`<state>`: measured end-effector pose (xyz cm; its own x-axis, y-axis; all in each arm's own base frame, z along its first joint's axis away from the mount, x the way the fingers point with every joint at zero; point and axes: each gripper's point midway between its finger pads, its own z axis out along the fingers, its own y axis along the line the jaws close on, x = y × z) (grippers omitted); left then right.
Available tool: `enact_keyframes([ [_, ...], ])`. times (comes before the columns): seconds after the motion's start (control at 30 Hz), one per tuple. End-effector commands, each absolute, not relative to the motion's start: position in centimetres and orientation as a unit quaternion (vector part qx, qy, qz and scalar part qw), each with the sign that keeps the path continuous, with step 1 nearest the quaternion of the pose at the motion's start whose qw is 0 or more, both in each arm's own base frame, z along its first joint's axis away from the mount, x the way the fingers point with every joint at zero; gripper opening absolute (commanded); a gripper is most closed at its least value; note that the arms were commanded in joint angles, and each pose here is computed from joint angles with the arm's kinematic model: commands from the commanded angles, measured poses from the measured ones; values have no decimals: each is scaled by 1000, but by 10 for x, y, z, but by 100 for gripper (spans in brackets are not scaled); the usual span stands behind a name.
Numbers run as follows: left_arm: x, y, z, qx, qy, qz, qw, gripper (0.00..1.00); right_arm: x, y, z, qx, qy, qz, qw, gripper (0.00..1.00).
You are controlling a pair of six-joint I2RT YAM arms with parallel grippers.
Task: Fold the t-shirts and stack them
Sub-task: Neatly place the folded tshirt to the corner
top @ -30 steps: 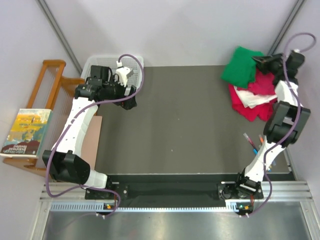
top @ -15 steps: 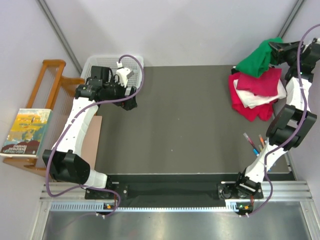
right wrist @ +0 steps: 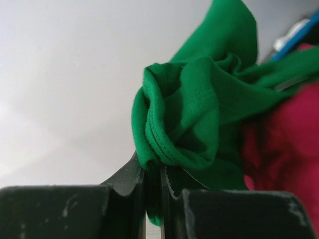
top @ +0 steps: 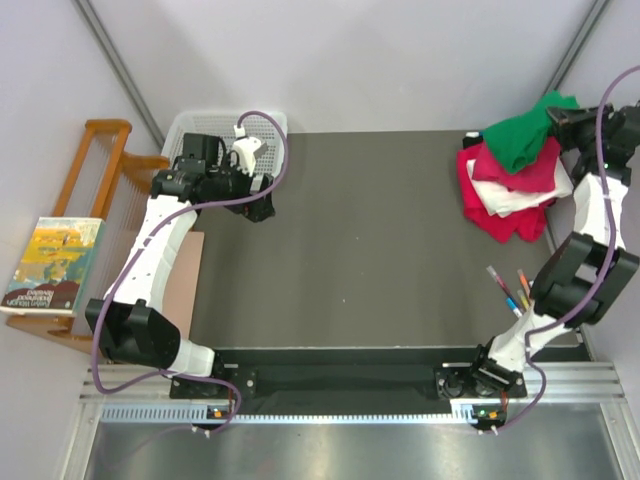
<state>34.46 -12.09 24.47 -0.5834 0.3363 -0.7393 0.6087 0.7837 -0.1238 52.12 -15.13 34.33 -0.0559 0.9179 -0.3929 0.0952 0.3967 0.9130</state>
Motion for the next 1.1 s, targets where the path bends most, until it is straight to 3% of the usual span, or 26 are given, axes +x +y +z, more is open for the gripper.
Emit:
enact_keyframes([
  [0.0, 342, -123, 259, 281, 857, -186, 391, 93, 479, -153, 358, 405, 616, 290, 611, 0],
  [0.13, 341, -124, 263, 284, 853, -189, 396, 93, 451, -157, 308, 457, 622, 237, 590, 1],
  [0.2, 341, -125, 264, 284, 852, -190, 396, 93, 441, -158, 283, 474, 633, 204, 577, 12],
  [0.23, 341, -124, 266, 284, 853, -189, 396, 93, 439, -157, 279, 474, 637, 194, 577, 21],
  [0.27, 340, -124, 265, 285, 853, -188, 394, 93, 437, -156, 278, 471, 640, 183, 579, 48],
  [0.37, 338, -122, 268, 288, 852, -183, 398, 93, 438, -151, 277, 463, 658, 142, 577, 74],
  [0.4, 337, -121, 268, 288, 852, -181, 398, 93, 441, -149, 282, 457, 661, 131, 581, 77],
  [0.53, 336, -120, 267, 286, 854, -178, 396, 93, 440, -145, 313, 452, 657, 110, 593, 84],
  [0.67, 335, -122, 266, 284, 854, -184, 395, 93, 432, -127, 383, 427, 642, 112, 627, 90],
  [0.8, 338, -124, 259, 278, 858, -192, 387, 93, 438, -89, 427, 374, 662, 185, 623, 92],
  [0.97, 340, -125, 248, 274, 863, -194, 378, 93, 457, -74, 398, 395, 728, 222, 515, 91],
  [1.07, 341, -122, 243, 274, 864, -186, 378, 93, 459, -57, 387, 395, 712, 276, 511, 92],
])
